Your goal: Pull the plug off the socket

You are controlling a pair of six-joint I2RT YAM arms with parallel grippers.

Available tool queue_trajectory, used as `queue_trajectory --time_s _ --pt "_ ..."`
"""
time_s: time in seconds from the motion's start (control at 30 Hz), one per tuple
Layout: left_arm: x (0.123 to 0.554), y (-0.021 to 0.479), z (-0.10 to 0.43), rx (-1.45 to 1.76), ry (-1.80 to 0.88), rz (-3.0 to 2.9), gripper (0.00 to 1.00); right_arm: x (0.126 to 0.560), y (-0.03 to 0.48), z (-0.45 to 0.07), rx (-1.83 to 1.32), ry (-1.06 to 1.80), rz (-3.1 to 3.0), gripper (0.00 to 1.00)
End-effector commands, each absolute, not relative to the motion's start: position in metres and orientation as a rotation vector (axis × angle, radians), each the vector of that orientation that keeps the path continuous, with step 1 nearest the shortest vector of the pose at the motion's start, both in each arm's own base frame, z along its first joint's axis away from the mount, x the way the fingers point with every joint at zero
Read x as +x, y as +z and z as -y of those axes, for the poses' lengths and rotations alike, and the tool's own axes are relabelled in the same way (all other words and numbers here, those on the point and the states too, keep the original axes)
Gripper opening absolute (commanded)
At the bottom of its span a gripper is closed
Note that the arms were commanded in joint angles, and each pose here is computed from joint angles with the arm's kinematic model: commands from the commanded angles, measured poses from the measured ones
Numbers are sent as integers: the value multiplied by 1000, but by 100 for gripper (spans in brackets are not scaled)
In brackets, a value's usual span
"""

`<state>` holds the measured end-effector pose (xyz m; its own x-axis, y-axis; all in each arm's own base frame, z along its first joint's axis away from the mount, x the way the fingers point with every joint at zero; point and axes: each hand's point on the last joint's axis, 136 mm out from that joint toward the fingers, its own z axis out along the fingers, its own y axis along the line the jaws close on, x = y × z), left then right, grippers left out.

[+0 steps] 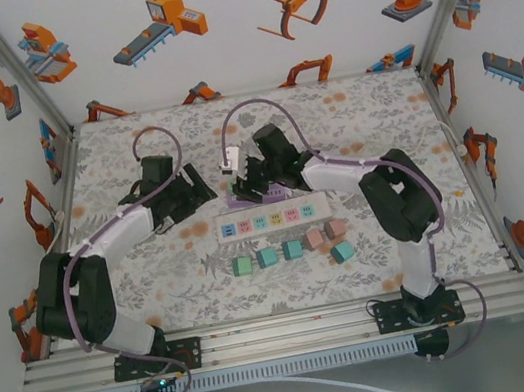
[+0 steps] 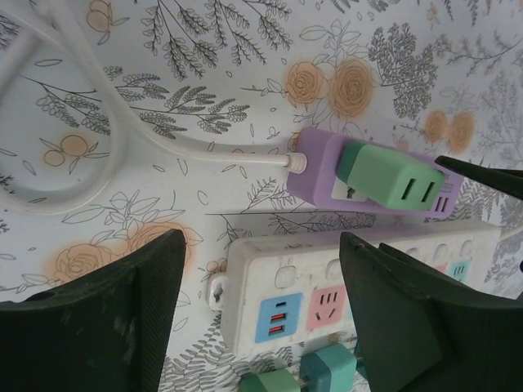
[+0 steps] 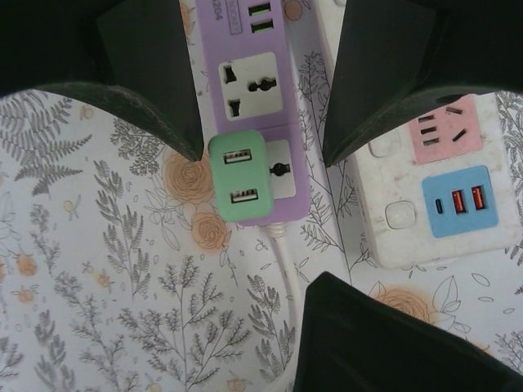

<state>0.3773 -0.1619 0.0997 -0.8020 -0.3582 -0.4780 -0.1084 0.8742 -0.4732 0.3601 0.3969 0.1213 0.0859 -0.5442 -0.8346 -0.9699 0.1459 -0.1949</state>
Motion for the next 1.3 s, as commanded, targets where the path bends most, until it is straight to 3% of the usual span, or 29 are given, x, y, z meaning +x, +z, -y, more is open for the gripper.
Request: queue_trajectory --time_s 0.0,0.33,0.5,0.9,1.27 --pt "388 106 175 -325 -666 -2451 69 363 124 -404 -1546 621 -1538 52" --pt "400 82 195 -312 -737 -2515 66 356 118 -412 -1579 681 -1494 38" --pt "399 68 192 -297 -608 -2572 61 356 119 -414 -1587 687 -1476 35" --pt "387 37 197 -247 -511 -2687 59 362 119 -418 -1578 676 -1458 38" --pt "377 23 181 -270 -376 -2733 56 360 142 -423 -1540 716 -1408 21"
